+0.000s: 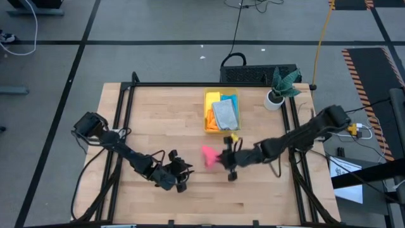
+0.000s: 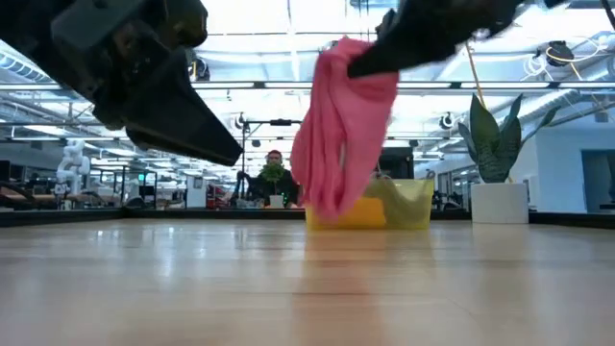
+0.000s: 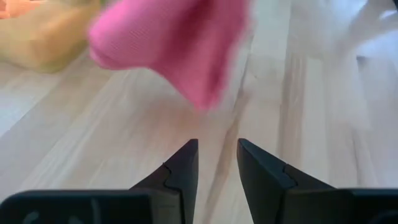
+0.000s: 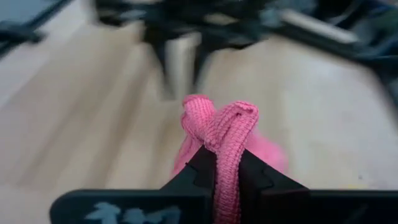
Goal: Fold microfiber towels
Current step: Put the folded pink microfiber towel into the yellow bin
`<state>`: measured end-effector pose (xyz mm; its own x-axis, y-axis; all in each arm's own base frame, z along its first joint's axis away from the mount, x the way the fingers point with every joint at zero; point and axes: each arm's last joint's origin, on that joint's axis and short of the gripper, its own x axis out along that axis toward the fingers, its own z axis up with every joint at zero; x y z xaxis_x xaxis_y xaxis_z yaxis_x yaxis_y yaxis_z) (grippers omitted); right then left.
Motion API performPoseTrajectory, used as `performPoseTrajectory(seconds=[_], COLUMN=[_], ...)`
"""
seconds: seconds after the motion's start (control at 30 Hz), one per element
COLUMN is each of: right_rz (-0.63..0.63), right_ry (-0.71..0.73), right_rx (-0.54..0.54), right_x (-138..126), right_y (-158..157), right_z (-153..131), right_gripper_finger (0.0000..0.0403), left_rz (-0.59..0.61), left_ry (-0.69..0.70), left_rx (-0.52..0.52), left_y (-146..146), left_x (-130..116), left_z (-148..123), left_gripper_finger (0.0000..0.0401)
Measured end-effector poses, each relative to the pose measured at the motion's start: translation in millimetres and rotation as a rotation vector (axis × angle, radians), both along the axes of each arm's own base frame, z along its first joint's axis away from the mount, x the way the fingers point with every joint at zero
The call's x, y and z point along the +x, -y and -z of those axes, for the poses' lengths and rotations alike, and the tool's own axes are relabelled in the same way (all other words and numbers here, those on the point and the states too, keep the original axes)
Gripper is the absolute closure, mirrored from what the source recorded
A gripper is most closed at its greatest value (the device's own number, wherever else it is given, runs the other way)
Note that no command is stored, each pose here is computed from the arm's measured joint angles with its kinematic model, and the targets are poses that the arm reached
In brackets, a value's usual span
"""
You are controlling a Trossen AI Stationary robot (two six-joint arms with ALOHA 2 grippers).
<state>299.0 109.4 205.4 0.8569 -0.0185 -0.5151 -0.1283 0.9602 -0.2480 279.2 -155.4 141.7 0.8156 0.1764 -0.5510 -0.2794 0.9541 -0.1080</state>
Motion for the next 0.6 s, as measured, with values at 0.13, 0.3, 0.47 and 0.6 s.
performPoseTrajectory(seconds=[0.13,0.3,0.47,0.6], right_rz=[0.124,0.343,0.557,0.677], right_ry=[0.111,0.213,0.271,0.27], right_rx=[-0.054,-0.116,-0.176,-0.193], right_x=[-4,-4,-1,7], right_y=[29,84,146,185], right_z=[-31,-56,-61,-46], right_gripper_finger=[0.0389,0.0389,0.0389,0.0389], left_rz=[-0.006,-0.012,-0.012,-0.012], left_ry=[-0.008,-0.006,-0.006,-0.007], left_rx=[0.003,0.003,0.003,0.004], left_y=[0,-1,-1,-1], left_x=[-1,-1,-1,-1], left_z=[1,0,0,1], left_gripper_finger=[0.0288,0.0288,0.0288,0.0288])
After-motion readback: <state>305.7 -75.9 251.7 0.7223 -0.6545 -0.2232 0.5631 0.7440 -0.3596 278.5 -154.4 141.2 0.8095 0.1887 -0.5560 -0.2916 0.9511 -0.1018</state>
